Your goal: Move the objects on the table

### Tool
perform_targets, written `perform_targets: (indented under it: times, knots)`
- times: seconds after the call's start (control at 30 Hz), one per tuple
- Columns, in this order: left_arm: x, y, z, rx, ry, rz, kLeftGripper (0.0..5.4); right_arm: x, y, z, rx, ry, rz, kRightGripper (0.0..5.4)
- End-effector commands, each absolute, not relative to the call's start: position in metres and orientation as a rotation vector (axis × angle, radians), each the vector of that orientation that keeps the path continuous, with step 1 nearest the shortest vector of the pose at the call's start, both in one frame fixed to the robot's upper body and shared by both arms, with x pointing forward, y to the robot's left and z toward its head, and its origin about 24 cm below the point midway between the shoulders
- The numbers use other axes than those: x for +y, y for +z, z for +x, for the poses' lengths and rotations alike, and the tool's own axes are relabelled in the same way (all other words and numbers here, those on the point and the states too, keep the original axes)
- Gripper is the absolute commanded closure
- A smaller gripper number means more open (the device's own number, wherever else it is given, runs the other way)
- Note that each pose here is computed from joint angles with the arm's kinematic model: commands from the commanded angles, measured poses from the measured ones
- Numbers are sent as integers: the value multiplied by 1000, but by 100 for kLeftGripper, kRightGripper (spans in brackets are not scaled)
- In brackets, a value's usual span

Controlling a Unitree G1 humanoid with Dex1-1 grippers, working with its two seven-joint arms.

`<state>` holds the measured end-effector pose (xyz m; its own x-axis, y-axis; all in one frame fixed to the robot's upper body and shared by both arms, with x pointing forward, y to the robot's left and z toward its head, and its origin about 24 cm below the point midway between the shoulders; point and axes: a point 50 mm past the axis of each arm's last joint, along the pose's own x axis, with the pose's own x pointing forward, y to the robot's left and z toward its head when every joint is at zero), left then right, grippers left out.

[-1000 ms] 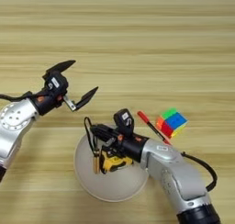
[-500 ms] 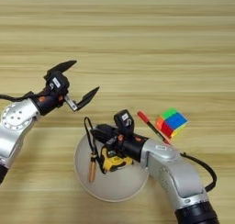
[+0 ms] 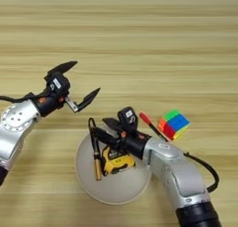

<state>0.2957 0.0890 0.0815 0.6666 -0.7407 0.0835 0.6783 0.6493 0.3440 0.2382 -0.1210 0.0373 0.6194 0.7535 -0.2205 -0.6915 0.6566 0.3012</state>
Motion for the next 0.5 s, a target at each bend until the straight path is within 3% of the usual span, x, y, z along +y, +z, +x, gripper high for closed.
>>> perform_targets:
  times: [0.03,0.27,0.5]
  knots:
    - [91,83,298,-232,-807,321,0,-128,43,247,293,792,156,199]
    - [104,79,298,-212,-767,323,0,-143,57,260,188,714,76,126]
    - [112,78,295,-204,-733,315,0,-164,86,270,72,654,20,56]
